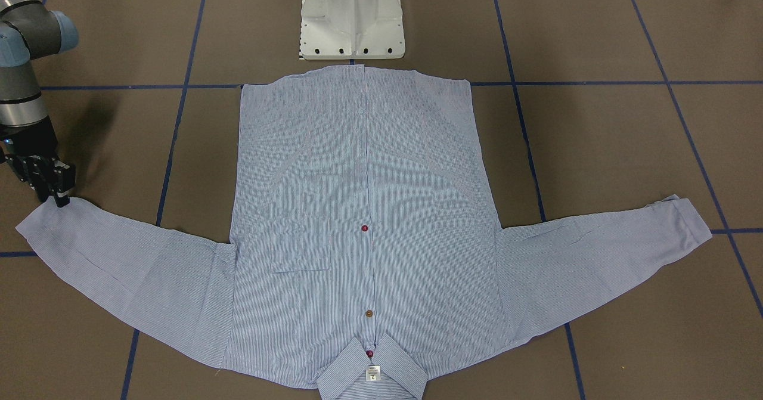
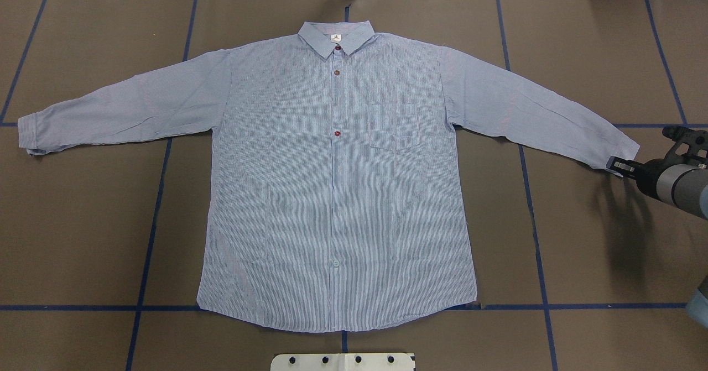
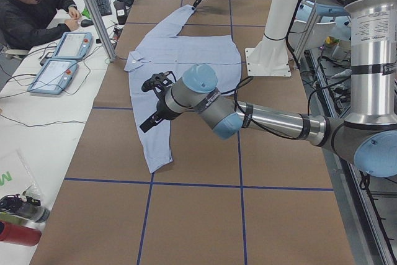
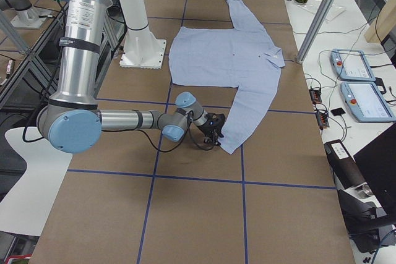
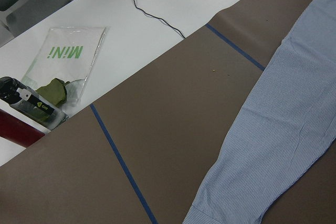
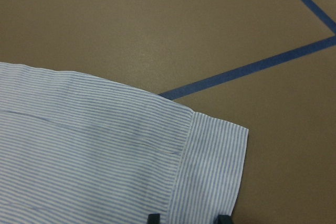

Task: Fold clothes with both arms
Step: 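Close the right gripper on the sleeve cuff and lift it, then carry the cuff with the right gripper across the shirt chest toward the collar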

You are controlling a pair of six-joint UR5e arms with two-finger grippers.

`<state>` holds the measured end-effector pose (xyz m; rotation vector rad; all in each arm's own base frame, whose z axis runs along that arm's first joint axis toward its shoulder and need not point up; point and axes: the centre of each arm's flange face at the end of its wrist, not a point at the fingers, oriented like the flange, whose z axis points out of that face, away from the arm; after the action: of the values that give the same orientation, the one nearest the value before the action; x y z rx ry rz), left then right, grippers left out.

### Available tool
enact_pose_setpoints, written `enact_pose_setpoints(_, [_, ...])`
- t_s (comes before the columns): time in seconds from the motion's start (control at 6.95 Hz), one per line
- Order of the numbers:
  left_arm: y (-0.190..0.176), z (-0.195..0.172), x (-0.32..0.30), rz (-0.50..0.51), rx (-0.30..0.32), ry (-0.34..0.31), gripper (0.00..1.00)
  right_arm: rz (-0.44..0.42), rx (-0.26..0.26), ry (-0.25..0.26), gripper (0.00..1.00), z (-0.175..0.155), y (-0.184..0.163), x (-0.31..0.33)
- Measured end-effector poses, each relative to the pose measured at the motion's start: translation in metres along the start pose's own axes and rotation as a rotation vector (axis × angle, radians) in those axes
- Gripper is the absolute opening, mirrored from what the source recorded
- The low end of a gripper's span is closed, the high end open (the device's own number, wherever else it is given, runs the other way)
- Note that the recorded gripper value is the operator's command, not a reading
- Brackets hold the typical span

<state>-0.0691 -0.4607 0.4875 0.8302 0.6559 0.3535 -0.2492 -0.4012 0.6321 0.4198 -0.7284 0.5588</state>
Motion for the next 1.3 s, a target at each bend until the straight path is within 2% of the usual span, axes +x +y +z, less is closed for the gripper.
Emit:
enact_pose_setpoints(0.29, [0.001,0.001,0.0,-0.001,-0.001,0.0,1.0,-0.005,-0.003,-0.02,0.0,-0.006,0.002,-0.01])
enact_pose_setpoints(0.43, [0.001,0.0,-0.001,-0.001,-0.001,0.0,1.0,0.0,-0.01,-0.05,0.0,-0.02,-0.008,-0.027])
enact_pose_setpoints(0.58, [0.001,0.0,-0.001,-0.001,-0.001,0.0,1.0,0.016,-0.027,-0.075,0.0,-0.042,-0.034,-0.054])
enact_pose_setpoints(0.72, [0.002,0.0,-0.001,-0.001,-0.001,0.0,1.0,0.023,-0.042,-0.093,0.0,-0.066,-0.066,-0.096])
enact_pose_setpoints(1.01, [0.003,0.0,-0.001,0.0,0.001,0.0,1.0,0.023,-0.044,-0.117,0.0,-0.103,-0.117,-0.239])
enact_pose_setpoints(1.15, [0.004,0.0,0.0,0.0,0.002,0.0,1.0,0.021,-0.038,-0.139,0.0,-0.129,-0.13,-0.31])
enact_pose_setpoints(1.3, [0.004,0.0,-0.001,0.0,0.001,0.0,1.0,0.006,-0.015,-0.171,0.0,-0.149,-0.127,-0.363])
